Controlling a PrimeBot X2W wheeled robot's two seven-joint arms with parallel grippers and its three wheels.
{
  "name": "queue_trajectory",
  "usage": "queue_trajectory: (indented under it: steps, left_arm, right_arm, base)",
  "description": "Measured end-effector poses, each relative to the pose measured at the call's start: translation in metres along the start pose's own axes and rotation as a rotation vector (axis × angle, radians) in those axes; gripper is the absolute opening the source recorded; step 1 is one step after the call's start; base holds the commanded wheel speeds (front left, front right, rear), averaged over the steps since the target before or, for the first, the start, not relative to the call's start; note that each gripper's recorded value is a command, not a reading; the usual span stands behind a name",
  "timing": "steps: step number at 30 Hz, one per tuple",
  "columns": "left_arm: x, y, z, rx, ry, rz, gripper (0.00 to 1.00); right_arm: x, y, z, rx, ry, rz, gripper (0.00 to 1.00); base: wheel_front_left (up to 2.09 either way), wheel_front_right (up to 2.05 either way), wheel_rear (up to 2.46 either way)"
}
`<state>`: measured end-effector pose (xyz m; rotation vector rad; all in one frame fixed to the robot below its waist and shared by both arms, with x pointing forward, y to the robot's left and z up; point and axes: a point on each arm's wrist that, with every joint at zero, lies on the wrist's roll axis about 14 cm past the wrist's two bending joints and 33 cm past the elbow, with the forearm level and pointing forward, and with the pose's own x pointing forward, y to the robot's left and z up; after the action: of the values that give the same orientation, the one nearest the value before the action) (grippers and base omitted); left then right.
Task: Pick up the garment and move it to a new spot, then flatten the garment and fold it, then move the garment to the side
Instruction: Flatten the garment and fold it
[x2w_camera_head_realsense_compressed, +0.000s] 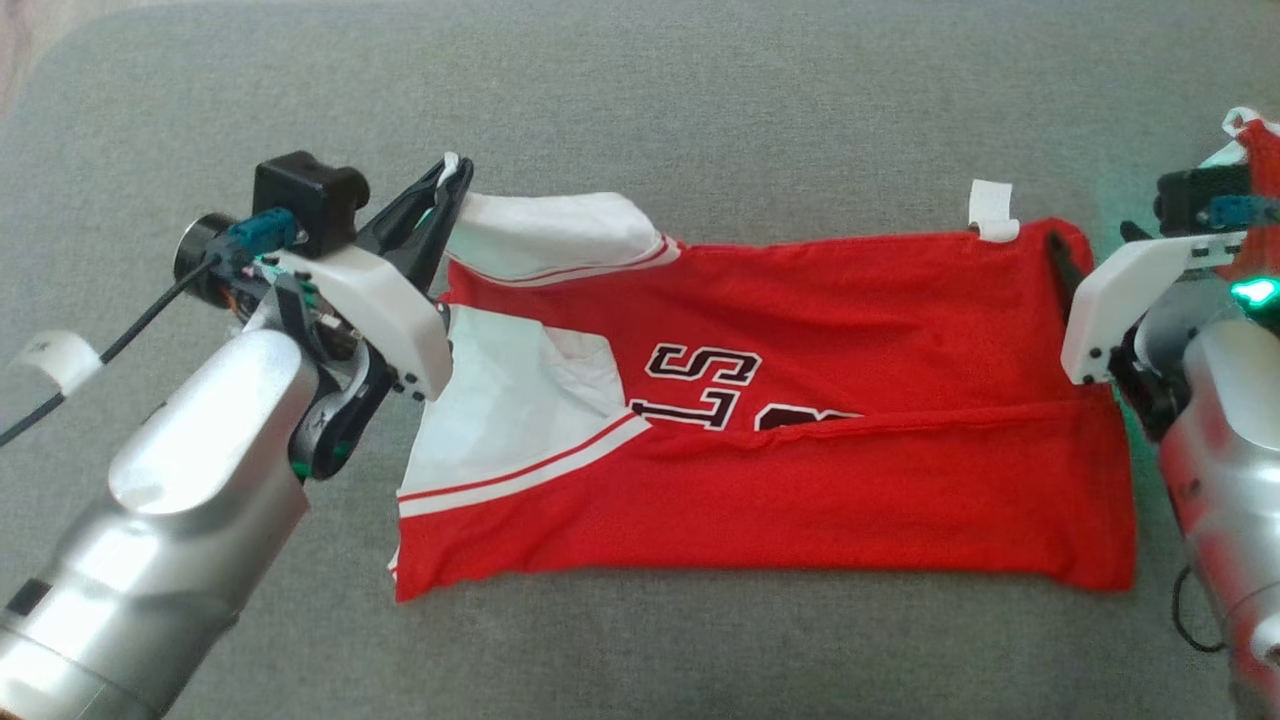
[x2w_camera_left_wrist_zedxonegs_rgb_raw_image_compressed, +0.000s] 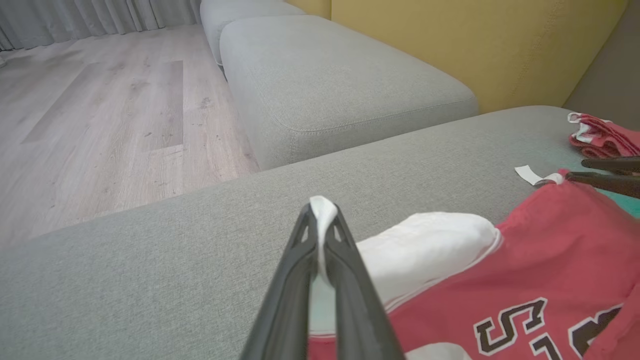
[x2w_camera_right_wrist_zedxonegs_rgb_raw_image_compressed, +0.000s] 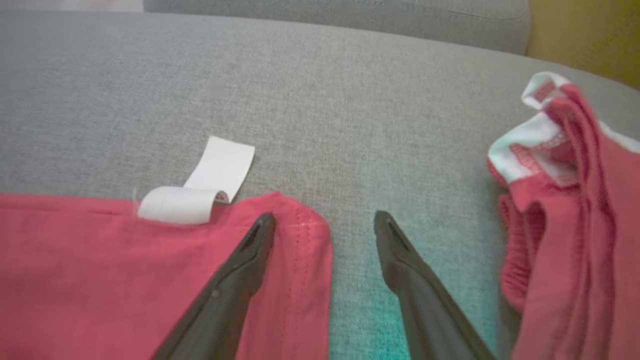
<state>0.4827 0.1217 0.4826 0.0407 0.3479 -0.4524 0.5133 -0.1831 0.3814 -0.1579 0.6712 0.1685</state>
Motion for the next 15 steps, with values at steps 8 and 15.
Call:
queue_trajectory:
  steps: [8,15]
  left_arm:
    - [0.003,0.002,-0.008,-0.003,0.027,0.002,0.00]
    - [0.012,0.010,-0.025,-0.012,0.077,0.019,0.00]
  right_arm:
    - [0.012,0.009,-0.002,-0.045,0.051,0.020,1.00]
    - [0.020,0.016,0.003,-0.055,0.070,0.048,0.00]
  base:
    - [0.00,0.00,0.00]
    - [0.00,0.00,0.00]
